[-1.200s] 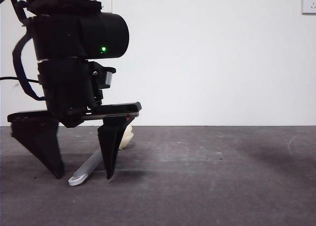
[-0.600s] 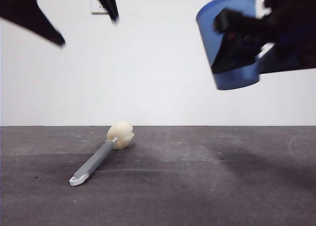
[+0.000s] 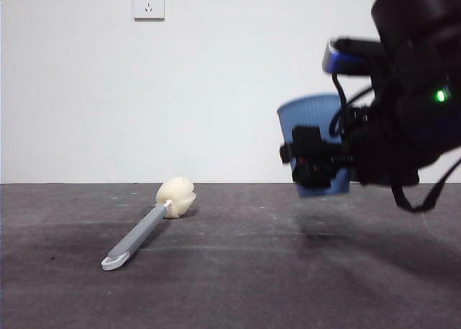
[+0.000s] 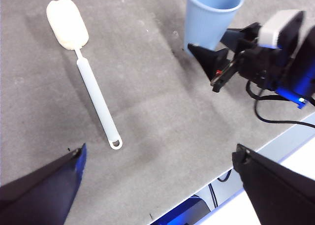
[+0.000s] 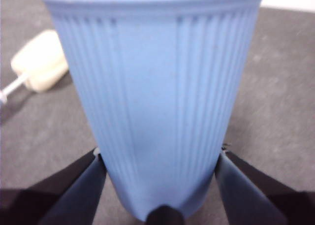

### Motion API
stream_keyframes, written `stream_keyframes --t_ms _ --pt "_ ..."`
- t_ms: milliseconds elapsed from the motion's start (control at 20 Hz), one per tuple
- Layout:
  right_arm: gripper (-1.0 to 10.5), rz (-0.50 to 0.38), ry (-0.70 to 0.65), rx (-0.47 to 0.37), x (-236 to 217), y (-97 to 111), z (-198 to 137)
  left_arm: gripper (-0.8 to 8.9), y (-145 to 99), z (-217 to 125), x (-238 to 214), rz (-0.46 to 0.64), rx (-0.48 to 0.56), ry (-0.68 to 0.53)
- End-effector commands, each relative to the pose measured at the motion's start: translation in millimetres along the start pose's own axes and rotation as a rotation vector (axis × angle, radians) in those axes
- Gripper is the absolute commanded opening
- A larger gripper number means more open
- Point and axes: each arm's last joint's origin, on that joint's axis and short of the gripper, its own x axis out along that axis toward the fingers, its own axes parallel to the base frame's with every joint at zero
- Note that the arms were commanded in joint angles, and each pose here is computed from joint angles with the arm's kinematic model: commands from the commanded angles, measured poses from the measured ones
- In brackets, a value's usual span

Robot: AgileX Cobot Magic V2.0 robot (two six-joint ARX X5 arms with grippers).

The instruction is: Pick up the cup brush,pick up the cup,insert the brush into the cup,clean the cup,put the cup brush back,put the cup back to the fixed position on the table

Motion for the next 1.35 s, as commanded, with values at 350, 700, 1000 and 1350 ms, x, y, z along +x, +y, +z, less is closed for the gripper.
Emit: stream_keyframes --t_ms 350,700,1000,1350 --pt "-0.2 0.08 -0.01 0.025 36 -13 -10 5.02 2 -2 2 0.043 0.025 -0.002" --pt "-0.2 0.084 0.107 0.025 46 -24 -23 5.02 3 -2 2 0.08 0.026 -0.008" --pt "2.0 0.115 0.253 0.011 43 -24 -37 5.02 3 -2 2 0.082 0.025 -0.008" --pt "5.1 0.108 0.325 0.027 38 -24 -38 5.02 4 -4 2 0.087 0.026 0.006"
